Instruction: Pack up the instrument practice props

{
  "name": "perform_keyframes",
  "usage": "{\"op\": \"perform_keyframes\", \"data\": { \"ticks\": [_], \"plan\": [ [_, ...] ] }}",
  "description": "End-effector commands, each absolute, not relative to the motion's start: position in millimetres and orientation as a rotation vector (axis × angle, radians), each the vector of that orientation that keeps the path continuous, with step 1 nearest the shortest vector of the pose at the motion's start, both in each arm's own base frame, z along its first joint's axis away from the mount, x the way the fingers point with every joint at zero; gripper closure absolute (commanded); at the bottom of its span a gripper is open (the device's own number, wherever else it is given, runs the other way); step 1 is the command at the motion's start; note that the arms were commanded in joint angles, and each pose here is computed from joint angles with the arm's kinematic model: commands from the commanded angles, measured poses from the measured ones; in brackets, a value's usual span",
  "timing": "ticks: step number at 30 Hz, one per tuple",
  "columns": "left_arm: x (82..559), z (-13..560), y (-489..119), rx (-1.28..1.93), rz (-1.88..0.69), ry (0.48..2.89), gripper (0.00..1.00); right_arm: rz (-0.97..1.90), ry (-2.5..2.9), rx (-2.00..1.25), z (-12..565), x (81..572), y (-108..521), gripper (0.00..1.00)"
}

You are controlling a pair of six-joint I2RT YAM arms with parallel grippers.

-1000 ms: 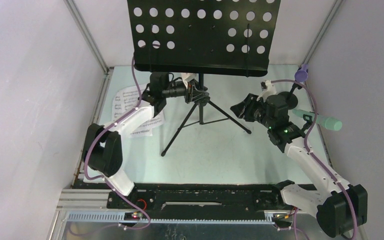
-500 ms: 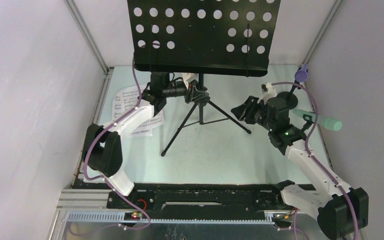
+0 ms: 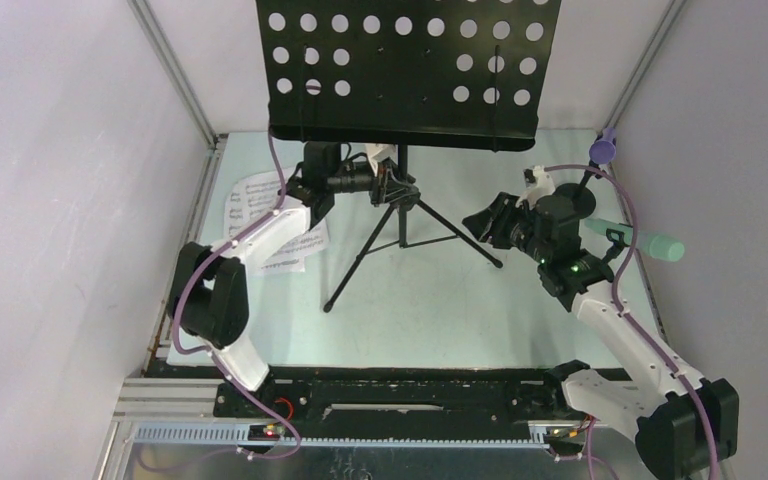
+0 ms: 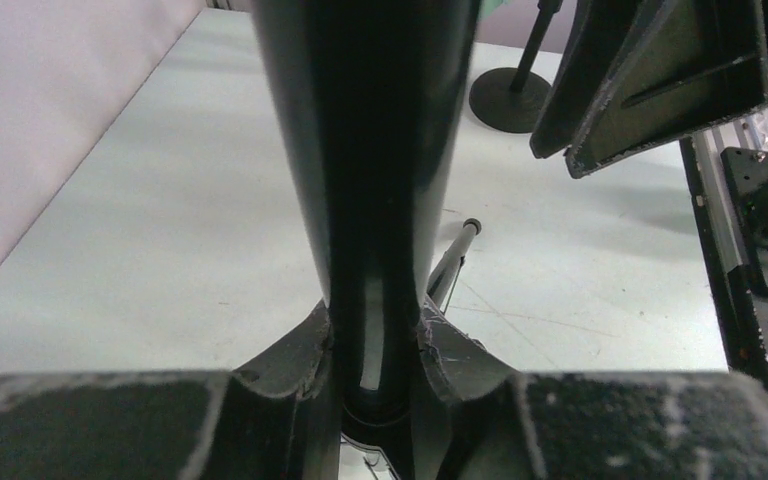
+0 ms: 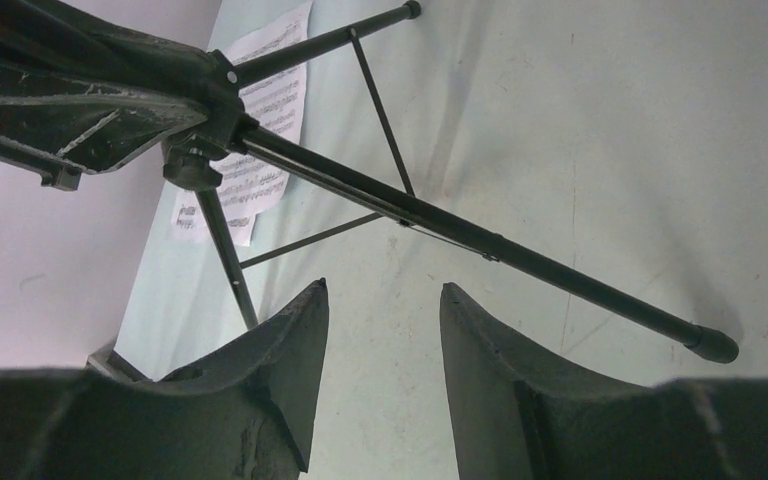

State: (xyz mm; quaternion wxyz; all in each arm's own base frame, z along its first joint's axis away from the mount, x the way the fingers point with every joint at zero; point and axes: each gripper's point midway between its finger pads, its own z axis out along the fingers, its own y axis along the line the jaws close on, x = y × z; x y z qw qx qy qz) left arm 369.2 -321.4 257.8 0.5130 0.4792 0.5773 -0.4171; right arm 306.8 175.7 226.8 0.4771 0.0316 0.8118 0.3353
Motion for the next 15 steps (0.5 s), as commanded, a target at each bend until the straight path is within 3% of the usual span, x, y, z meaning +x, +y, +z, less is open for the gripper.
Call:
{"op": "perform_keyframes", "data": {
  "ticks": [1,5,15],
  "plan": [
    [389,262,-320,1.029,-0.998,1.502,1.00,0.821,1.956,0.064,235,301,176,0.47],
    [415,268,-300,0.780,-0.843,1.633,1.00,0.843,1.946,0.062,234,295,179,0.47],
    [411,285,-286,0.529,-0.735,1.670,1.00,0.905,2.026,-0.116,202,282,227,0.48]
  ]
}}
